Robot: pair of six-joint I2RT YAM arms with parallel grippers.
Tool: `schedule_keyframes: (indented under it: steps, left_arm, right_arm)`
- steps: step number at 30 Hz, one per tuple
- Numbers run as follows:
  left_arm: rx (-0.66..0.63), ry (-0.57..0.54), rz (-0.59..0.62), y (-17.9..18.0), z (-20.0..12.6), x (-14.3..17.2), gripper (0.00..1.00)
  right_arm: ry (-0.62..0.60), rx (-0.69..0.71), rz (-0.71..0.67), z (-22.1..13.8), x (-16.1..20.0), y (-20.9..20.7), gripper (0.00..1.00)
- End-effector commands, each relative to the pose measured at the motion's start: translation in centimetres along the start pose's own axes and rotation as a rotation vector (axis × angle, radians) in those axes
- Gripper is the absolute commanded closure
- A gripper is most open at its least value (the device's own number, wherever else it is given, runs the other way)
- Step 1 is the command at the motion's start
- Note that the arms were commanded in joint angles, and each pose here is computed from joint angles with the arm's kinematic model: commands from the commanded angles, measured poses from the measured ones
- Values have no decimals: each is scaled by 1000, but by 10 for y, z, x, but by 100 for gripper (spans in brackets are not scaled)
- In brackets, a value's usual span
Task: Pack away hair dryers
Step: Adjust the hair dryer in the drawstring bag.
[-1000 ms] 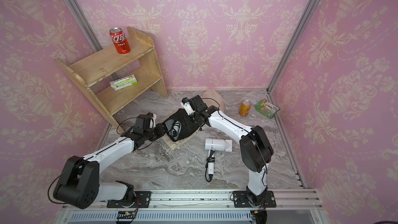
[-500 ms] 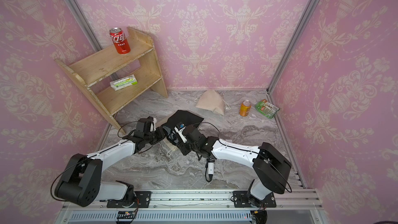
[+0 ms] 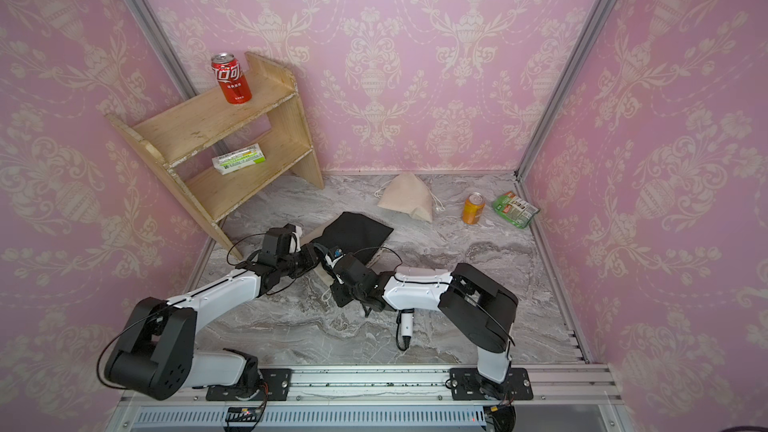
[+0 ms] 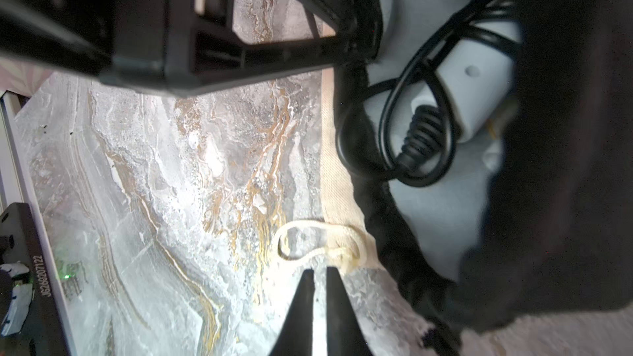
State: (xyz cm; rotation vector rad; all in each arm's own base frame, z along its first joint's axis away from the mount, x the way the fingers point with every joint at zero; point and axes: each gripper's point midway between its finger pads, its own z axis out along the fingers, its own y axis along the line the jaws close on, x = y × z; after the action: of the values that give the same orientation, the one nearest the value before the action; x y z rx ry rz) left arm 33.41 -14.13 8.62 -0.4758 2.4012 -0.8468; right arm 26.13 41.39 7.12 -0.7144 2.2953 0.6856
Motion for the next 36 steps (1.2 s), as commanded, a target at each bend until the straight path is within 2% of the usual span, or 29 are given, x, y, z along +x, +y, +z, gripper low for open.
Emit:
schedule_keyframes:
  steps: [1,7,11,19,36]
  left_arm:
    - [59,-14,-2,-18,-8,-6,100]
    - [77,-12,-5,-22,-12,-3,100]
    - [88,-9,-6,-23,-14,-1,100]
    - [97,-9,-2,-25,-17,2,100]
    - [101,-15,-1,-24,-21,3,100]
  right_arm:
    - [-68,-22,33,5,-23,12,91]
    - [-85,24,62,17,-30,6,97]
    - [-113,101,82,18,-41,-4,100]
    - [-178,239,152,11,-57,-27,100]
    - [-157,465,290,-13,-44,-94,100]
